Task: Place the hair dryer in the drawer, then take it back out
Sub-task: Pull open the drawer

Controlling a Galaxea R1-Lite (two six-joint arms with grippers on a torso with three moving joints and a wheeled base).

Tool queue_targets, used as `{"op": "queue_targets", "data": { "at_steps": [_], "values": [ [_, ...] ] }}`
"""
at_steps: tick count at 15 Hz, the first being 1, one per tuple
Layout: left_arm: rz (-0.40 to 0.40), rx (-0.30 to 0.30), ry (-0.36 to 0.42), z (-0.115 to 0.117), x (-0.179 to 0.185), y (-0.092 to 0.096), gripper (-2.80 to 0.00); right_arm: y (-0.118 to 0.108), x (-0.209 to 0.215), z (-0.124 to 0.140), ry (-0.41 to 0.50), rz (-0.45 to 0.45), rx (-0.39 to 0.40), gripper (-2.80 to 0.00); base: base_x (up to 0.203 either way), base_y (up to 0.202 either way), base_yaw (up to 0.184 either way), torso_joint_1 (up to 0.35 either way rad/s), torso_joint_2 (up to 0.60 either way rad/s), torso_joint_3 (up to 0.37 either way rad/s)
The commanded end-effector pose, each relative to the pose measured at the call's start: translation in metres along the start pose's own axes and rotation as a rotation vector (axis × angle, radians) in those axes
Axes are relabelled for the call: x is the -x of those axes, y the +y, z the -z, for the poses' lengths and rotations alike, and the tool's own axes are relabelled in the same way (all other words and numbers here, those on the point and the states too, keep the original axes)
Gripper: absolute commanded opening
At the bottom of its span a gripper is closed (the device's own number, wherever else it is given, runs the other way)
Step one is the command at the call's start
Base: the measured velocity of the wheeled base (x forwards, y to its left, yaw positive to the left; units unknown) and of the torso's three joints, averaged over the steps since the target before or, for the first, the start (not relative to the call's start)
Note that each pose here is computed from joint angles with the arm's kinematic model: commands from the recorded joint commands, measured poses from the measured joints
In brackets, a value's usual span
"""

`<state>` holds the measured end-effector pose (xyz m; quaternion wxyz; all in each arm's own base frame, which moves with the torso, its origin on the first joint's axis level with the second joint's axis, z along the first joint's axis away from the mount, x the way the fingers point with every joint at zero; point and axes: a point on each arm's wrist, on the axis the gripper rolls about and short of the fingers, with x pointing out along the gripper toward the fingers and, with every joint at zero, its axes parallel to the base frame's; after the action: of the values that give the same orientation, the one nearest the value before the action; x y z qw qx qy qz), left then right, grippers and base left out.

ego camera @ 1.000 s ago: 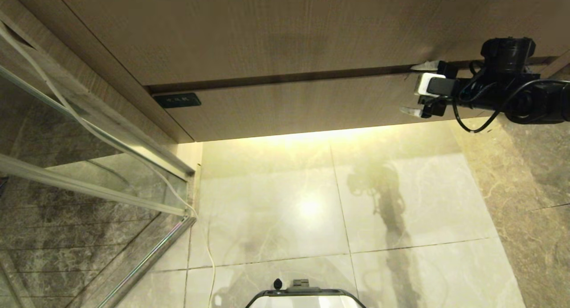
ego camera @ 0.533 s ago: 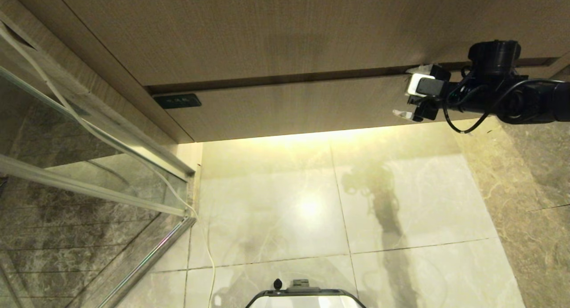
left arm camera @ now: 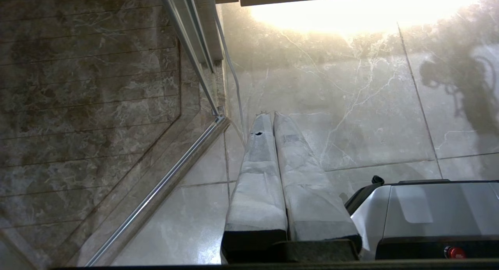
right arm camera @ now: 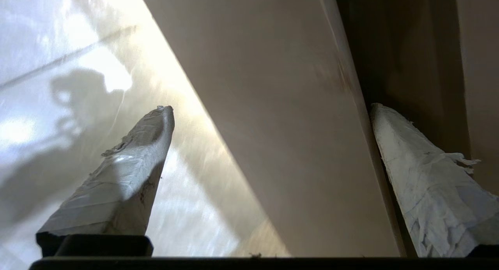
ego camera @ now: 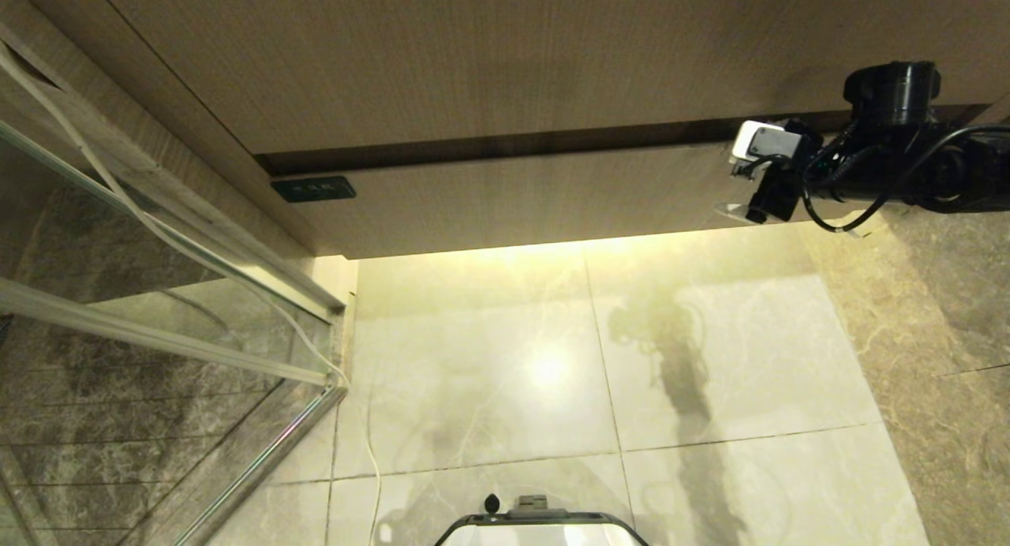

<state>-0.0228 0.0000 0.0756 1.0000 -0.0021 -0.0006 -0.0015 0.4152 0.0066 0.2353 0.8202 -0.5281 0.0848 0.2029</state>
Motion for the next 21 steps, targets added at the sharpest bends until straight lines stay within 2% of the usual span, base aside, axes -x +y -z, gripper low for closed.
{"op": "queue_targets", "data": {
  "at_steps": [1, 8, 11, 14, 18, 20, 21],
  "values": [
    [0.0, 0.0, 0.0, 0.0, 0.0, 0.0, -2.8, 0.001, 0.011, -0.003, 0.003, -0.014, 0.003, 0.0, 0.0, 0.0, 0.0, 0.0, 0.0, 0.0],
    [0.0, 0.0, 0.0, 0.0, 0.0, 0.0, -2.8, 0.021, 0.044, -0.004, 0.032, -0.084, -0.018, 0.0, 0.0, 0.0, 0.0, 0.0, 0.0, 0.0],
    [-0.001, 0.0, 0.0, 0.0, 0.0, 0.0, -2.8, 0.021, 0.075, -0.014, 0.03, -0.09, -0.017, 0.0, 0.0, 0.0, 0.0, 0.0, 0.0, 0.0],
    [-0.001, 0.0, 0.0, 0.0, 0.0, 0.0, -2.8, 0.027, 0.143, -0.03, 0.018, -0.066, -0.009, 0.0, 0.0, 0.0, 0.0, 0.0, 0.0, 0.0],
    [0.0, 0.0, 0.0, 0.0, 0.0, 0.0, -2.8, 0.059, 0.26, -0.046, -0.014, 0.032, 0.003, 0.0, 0.0, 0.0, 0.0, 0.0, 0.0, 0.0],
    [0.0, 0.0, 0.001, 0.0, 0.0, 0.0, -2.8, 0.085, 0.312, -0.049, -0.023, 0.064, -0.053, 0.0, 0.0, 0.0, 0.0, 0.0, 0.0, 0.0],
    [-0.001, 0.0, 0.001, 0.0, 0.0, 0.0, -2.8, 0.101, 0.34, -0.05, -0.027, 0.072, -0.108, 0.0, 0.0, 0.0, 0.0, 0.0, 0.0, 0.0]
  ]
}}
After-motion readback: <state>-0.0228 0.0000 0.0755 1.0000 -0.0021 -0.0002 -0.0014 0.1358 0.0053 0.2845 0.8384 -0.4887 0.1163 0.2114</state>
